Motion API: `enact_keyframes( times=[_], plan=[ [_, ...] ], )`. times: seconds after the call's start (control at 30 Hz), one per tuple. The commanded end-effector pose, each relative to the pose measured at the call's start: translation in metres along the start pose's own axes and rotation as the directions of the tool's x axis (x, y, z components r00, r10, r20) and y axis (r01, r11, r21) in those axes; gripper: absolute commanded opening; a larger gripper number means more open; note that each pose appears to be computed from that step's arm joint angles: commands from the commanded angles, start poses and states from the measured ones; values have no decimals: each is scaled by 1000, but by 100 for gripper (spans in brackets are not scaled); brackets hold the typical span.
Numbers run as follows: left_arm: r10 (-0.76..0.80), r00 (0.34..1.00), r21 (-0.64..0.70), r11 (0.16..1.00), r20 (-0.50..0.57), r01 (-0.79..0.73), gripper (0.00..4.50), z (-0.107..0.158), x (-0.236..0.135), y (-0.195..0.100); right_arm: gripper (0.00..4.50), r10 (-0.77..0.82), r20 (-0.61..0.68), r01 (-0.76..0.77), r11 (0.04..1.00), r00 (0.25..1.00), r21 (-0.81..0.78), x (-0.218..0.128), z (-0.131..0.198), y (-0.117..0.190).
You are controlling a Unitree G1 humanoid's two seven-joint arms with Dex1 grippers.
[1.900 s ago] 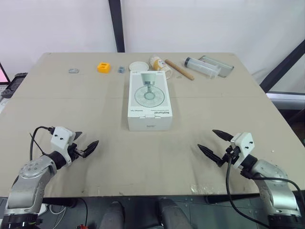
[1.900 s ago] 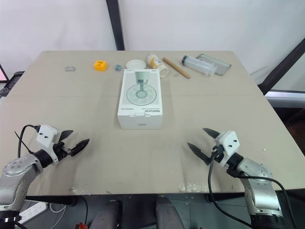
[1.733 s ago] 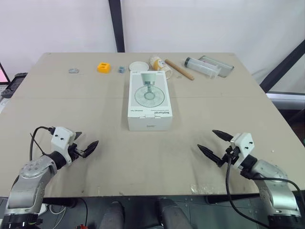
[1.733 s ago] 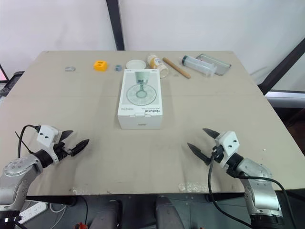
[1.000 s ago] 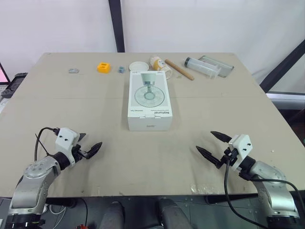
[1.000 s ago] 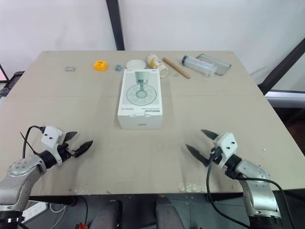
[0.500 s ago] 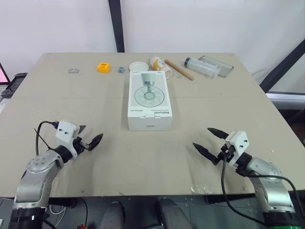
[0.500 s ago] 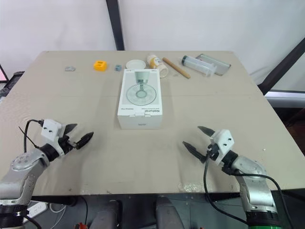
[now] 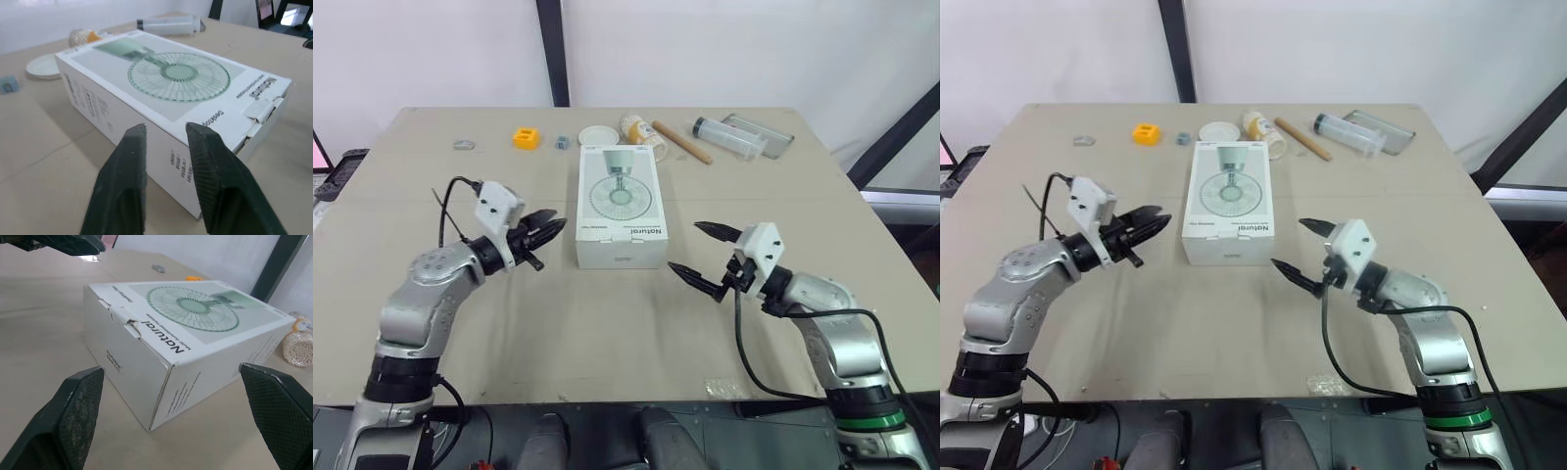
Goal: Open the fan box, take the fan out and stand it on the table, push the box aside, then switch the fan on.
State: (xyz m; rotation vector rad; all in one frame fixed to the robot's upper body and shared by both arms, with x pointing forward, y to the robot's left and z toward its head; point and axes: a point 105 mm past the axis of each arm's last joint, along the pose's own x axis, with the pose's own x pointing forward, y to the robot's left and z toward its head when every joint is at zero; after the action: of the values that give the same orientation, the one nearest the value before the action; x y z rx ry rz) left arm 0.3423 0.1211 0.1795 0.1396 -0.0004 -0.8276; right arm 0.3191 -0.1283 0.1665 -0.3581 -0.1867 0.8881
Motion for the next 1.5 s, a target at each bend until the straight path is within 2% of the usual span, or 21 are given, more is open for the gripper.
enact_keyframes(
  times=[0.03, 0.37, 0.73, 1.03, 1.5],
  plan=[
    [-45, 999, 29, 999, -5, 45, 17, 7, 4, -8, 450, -6, 32, 7, 999, 999, -34, 8, 14, -1],
    [-35, 998, 23, 999, -44, 36, 17, 4, 25, -5, 450, 39, 53, -37, 999, 998, -35, 32, 21, 13],
    [-25, 988, 23, 999, -151, 29, 17, -18, 33, -1, 450, 70, 35, -67, 994, 997, -85, 48, 23, 16],
    [-32, 987, 22, 999, -156, 36, 17, -23, 35, -6, 450, 92, -4, -91, 983, 996, -162, 62, 22, 10],
    [-39, 987, 41, 998, -159, 46, 17, -26, 37, -11, 450, 77, -4, -76, 978, 997, -197, 65, 23, 0]
  ],
)
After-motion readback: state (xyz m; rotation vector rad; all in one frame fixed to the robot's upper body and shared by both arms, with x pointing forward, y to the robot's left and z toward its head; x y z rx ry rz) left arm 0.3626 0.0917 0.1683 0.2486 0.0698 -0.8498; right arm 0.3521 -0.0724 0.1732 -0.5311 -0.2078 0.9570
